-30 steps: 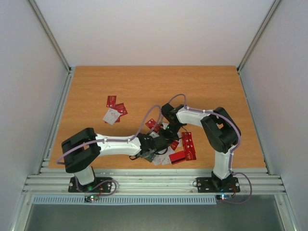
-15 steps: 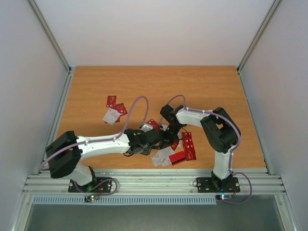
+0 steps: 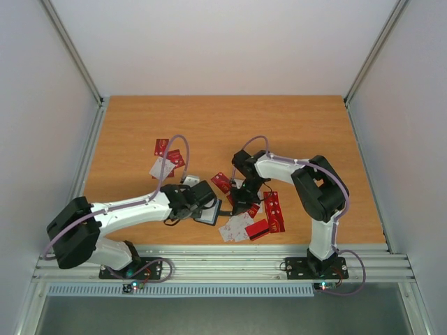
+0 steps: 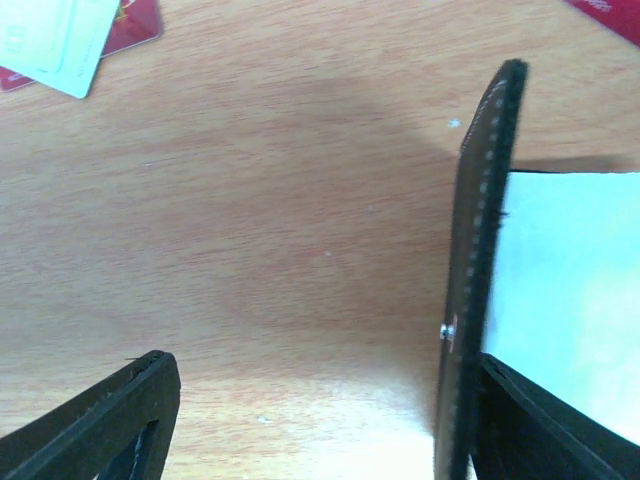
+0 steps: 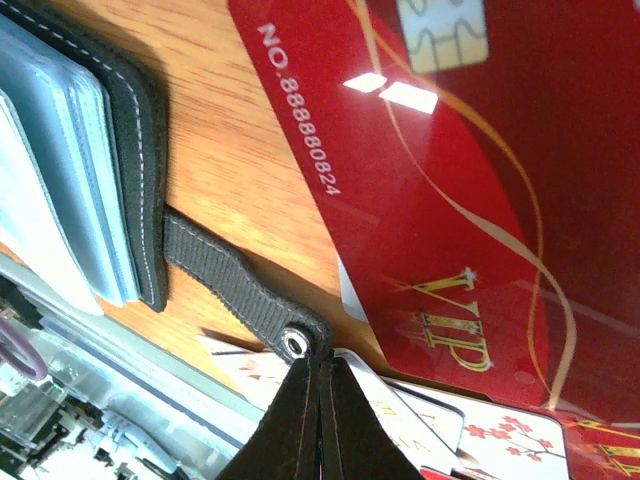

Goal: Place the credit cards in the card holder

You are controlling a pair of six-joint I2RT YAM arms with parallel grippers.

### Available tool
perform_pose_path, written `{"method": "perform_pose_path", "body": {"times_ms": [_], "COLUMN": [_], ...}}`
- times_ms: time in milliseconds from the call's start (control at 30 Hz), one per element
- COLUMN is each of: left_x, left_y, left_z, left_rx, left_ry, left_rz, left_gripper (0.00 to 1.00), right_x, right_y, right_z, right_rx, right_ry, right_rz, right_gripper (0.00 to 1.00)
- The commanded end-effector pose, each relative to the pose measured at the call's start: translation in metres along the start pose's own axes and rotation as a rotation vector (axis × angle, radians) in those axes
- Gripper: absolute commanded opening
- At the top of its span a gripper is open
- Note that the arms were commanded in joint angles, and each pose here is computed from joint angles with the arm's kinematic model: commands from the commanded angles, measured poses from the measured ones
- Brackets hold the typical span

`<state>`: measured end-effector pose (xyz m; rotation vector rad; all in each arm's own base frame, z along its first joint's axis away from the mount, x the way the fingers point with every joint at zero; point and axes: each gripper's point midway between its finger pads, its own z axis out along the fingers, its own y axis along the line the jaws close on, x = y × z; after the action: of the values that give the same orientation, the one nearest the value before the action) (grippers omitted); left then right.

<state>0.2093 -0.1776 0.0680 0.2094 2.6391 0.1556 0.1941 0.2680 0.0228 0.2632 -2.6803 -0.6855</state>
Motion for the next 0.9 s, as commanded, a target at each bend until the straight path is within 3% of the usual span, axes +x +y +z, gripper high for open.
{"method": "perform_pose_path", "body": {"times_ms": [0,500,667,867], "left_x": [-0.001,0.031,0.035,0.034], "left_y": [0.016,0.029,0.024,0.02], "left_z": [0.004,0.047,0.047,0.045], "left_rx": [-0.013,0.08,0.137,0.183], "left_ry": [-0.008,0.195,0.233,0.257], "left_rz": [-0.074,-0.231,-0.255,-0.256], "left_gripper": [0.77,0.68,0.53,0.36], "right_x": [-0.003,-0.026,-0.032,-0.032], "right_y": [0.003,0.011,0.015,0.027], "right_z": [-0.001,-0.009,-0.018,-0.034], "right_rx": [0.016,0.061,0.079,0.082], "right_ry": [0.013,-0.006,-0.015,-0.03], "right_rz": [-0.019,-0.045,-0.069,-0.118], "right_gripper": [0.01,0.01,0.04,0.16]}}
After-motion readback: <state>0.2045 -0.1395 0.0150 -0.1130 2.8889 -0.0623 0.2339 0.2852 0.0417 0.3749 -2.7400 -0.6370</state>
